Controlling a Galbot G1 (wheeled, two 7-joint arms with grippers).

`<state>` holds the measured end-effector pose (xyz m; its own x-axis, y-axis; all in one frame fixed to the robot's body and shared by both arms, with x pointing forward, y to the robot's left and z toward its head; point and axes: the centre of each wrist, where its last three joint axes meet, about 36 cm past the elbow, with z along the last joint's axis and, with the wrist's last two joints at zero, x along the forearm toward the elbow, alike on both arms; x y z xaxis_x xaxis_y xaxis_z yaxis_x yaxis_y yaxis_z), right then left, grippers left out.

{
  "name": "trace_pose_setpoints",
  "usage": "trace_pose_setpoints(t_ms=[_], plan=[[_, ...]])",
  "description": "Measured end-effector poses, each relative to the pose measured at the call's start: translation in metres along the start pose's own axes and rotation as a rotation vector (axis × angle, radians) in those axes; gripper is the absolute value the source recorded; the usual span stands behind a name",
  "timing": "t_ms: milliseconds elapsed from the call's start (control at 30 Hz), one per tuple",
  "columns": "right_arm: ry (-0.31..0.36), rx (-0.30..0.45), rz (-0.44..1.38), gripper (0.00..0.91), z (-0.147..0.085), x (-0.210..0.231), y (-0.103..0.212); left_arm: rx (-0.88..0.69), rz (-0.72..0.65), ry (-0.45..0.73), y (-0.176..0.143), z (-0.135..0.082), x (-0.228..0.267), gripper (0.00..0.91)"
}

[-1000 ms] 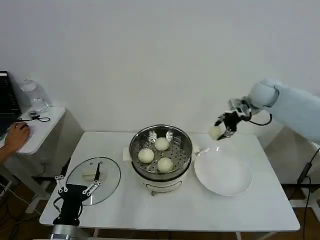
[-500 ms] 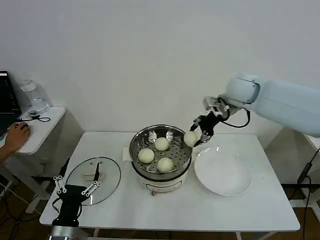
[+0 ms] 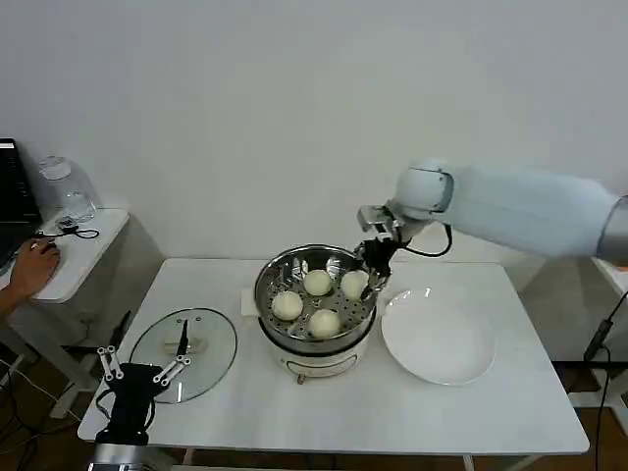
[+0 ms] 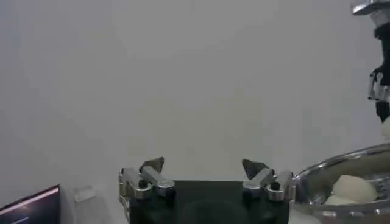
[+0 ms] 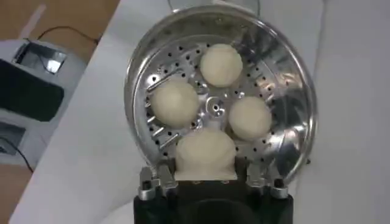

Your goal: Take steamed baozi put them in steamer then cover it.

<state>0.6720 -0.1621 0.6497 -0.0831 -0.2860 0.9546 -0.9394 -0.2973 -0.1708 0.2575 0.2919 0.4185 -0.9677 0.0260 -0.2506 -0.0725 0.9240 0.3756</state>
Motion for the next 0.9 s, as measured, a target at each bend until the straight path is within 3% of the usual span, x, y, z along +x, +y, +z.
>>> trace_pose_setpoints(t_ms=[667, 700, 733, 900], plan=[[0.069, 0.024, -0.031, 0.645, -0.005, -0.041, -0.015, 0.0, -0.013, -0.001, 0.002, 0.001, 0.0, 0.907], [0.071, 0.024, -0.03, 0.746, -0.005, -0.042, -0.015, 0.001, -0.014, -0.001, 0.002, 0.001, 0.0, 0.907], [0.073, 0.024, -0.03, 0.907, -0.004, -0.043, -0.015, 0.001, -0.015, 0.0, 0.002, 0.001, 0.0, 0.907], [0.07, 0.016, -0.019, 0.907, -0.002, -0.045, -0.018, -0.005, -0.017, 0.01, 0.005, 0.004, 0.001, 0.907]])
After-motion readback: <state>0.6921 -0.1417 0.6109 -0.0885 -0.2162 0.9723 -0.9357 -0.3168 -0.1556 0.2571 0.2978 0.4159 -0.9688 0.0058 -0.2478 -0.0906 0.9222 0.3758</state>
